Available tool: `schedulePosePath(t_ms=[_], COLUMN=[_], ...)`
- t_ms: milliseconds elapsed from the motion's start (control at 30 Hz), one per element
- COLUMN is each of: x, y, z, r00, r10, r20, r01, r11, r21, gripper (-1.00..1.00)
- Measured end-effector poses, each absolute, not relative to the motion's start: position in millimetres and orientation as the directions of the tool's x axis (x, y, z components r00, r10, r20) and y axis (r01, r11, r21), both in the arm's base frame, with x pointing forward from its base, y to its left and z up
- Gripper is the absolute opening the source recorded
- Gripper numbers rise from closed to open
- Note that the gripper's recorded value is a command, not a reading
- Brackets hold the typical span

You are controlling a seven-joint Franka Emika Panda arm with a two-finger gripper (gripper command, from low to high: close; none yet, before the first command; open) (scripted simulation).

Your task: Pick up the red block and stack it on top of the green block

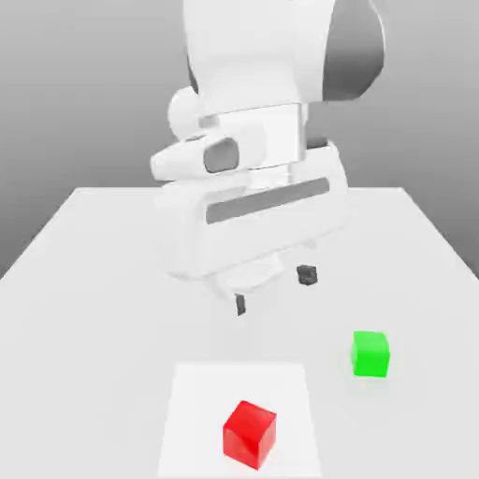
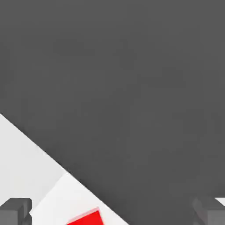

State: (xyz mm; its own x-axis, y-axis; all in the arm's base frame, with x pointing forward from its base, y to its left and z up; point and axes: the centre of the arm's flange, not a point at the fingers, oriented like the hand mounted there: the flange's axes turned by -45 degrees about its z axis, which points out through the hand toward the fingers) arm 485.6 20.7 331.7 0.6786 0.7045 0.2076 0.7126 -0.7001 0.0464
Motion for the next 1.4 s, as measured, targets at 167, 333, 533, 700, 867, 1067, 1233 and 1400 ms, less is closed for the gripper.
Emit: schedulePosePath(t_ms=[167, 333, 533, 700, 867, 1067, 1233, 1400], x=[470.0, 461.3, 459.7, 460.5, 442.3, 349.2, 294.5, 290.7], y=[17.5, 13.5, 13.2, 13.4, 47.9, 174.1, 206.9, 208.4], z=[245.5, 178.5, 152.9, 168.3, 213.3, 236.3, 231.6, 187.7], r00=[0.552, 0.48, 0.479, 0.477, 0.399, 0.01, -0.169, -0.18], r10=[0.831, 0.877, 0.878, 0.879, 0.917, 1.0, 0.986, 0.984], r20=[0.066, 0.002, 0.0, -0.001, 0.005, 0.012, 0.002, 0.0], r01=[0.832, 0.877, 0.878, 0.879, 0.917, 1.0, 0.986, 0.984], r11=[-0.554, -0.48, -0.479, -0.477, -0.399, -0.01, 0.169, 0.18], r21=[0.02, 0.004, 0.0, 0.002, -0.013, -0.021, -0.004, -0.002], gripper=[0.0, 0.0, -1.0, -1.0, -1.0, -1.0, -1.0, -1.0])
